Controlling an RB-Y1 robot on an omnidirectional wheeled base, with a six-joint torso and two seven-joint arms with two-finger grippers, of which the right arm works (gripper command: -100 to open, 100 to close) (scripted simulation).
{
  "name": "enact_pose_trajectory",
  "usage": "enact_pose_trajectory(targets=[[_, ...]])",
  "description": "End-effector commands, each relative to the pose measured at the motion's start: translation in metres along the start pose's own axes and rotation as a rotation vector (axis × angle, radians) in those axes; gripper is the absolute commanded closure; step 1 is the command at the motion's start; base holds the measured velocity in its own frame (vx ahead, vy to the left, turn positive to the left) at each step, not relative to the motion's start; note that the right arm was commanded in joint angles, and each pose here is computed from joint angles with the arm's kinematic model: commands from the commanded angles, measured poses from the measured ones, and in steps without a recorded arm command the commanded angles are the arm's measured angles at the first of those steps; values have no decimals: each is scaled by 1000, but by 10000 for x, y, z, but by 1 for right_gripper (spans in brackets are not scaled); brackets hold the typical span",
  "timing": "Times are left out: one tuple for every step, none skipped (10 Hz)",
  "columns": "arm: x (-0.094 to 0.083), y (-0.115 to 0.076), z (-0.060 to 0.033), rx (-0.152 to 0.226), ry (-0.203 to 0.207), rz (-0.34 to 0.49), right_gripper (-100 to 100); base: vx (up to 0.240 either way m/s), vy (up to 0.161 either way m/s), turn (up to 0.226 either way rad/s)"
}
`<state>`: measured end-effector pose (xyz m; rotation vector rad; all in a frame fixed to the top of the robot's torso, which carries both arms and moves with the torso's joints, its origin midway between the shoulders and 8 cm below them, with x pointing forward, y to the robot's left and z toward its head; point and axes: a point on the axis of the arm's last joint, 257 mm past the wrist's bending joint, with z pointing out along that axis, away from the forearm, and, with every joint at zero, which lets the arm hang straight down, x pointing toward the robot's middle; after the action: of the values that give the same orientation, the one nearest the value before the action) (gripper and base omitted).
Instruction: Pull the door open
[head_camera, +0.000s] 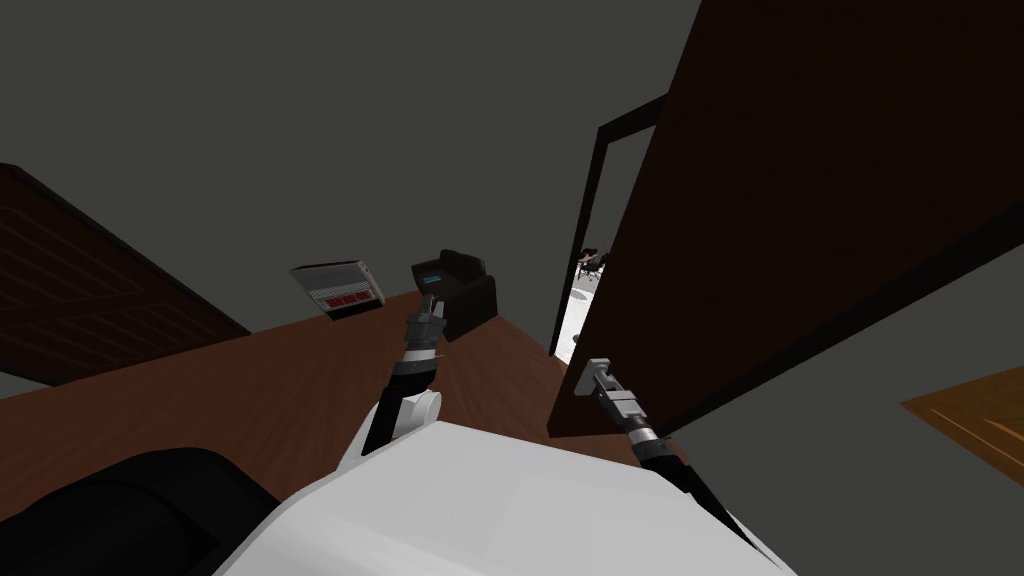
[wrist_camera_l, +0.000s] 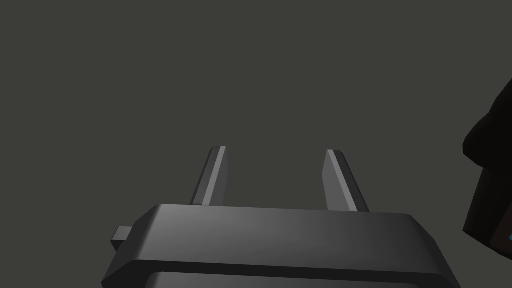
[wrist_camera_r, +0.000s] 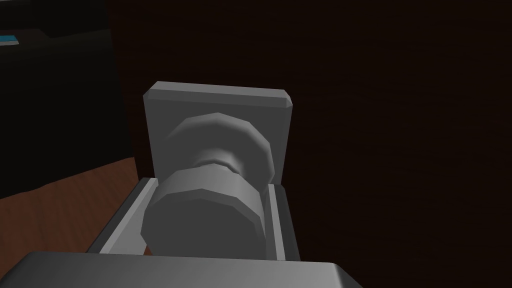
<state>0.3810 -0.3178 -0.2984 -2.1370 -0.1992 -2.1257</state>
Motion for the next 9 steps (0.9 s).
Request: enact_pose_trajectory(targets=[[25,-11,7,2,7,2,100,0,0,0],[25,-11,7,2,7,2,100,3,-7,17],[25,-11,7,2,7,2,100,-1,-5,-3],[25,-11,7,2,7,2,100,-3,-6,-17],[25,-11,7,2,7,2,100,2,4,12],[25,-11,7,2,7,2,100,4,9,24],[25,-11,7,2,7,2,100,-3,-5,-15],[-13,1,-90,14,3,-3,100,10,-1,-8],[-17,2,-131,20,4,-5,100,14,8,-5]])
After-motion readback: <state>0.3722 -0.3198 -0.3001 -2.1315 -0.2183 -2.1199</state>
